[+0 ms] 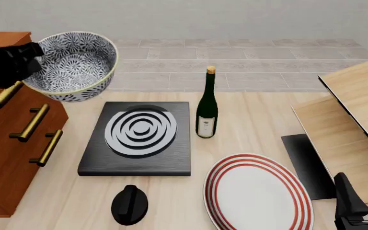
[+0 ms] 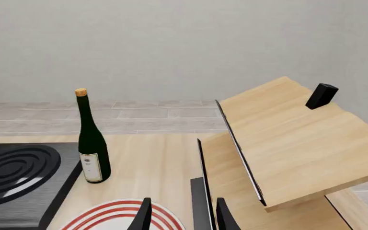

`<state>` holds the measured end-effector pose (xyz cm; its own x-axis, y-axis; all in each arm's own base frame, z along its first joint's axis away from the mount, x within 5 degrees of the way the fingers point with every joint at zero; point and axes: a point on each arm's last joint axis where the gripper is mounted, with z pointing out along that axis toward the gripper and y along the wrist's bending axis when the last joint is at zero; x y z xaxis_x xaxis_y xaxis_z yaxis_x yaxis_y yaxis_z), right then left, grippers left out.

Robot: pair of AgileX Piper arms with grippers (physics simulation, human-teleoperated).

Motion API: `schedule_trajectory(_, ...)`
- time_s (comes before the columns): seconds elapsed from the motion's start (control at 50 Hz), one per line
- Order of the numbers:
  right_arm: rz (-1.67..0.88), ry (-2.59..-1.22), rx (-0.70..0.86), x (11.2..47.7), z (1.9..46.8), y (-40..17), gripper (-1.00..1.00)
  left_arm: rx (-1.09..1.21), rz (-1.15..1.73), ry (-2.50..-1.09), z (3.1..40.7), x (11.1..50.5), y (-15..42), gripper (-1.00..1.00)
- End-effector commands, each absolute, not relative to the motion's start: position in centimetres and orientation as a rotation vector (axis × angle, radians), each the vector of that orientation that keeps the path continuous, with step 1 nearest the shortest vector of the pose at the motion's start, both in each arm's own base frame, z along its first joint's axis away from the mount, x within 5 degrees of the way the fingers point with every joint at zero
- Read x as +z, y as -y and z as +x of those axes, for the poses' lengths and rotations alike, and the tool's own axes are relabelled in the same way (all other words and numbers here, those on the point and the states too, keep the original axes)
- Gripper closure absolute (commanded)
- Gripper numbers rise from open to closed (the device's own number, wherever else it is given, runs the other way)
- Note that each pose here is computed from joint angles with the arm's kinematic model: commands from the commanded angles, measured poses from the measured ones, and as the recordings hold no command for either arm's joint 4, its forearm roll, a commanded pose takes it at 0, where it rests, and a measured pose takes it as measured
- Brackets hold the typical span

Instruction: Put the bowl on the top of the cabinet.

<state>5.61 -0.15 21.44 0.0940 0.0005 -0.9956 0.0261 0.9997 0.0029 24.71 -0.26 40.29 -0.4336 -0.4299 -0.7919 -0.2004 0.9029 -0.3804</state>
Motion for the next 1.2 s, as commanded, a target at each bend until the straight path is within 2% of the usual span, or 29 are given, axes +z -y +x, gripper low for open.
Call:
schedule_trajectory(0.02, 0.022, -1.477, -0.018, 21.4, 5.6, 0.1, -1.00, -0.272, -0.500, -1.990, 24.1, 42.2, -0.7, 1.00)
schedule_trajectory(0.76, 0.026, -1.477, -0.011, 21.4, 5.6, 0.1, -1.00, -0.194, -0.748, -1.837, 22.1, 47.2, -5.4, 1.00)
schedule_trajectory(1.2, 0.020, -1.478, -0.011, 21.4, 5.6, 0.1, -1.00, -0.123, -0.934, -1.742, 21.1, 48.6, -8.9, 1.00)
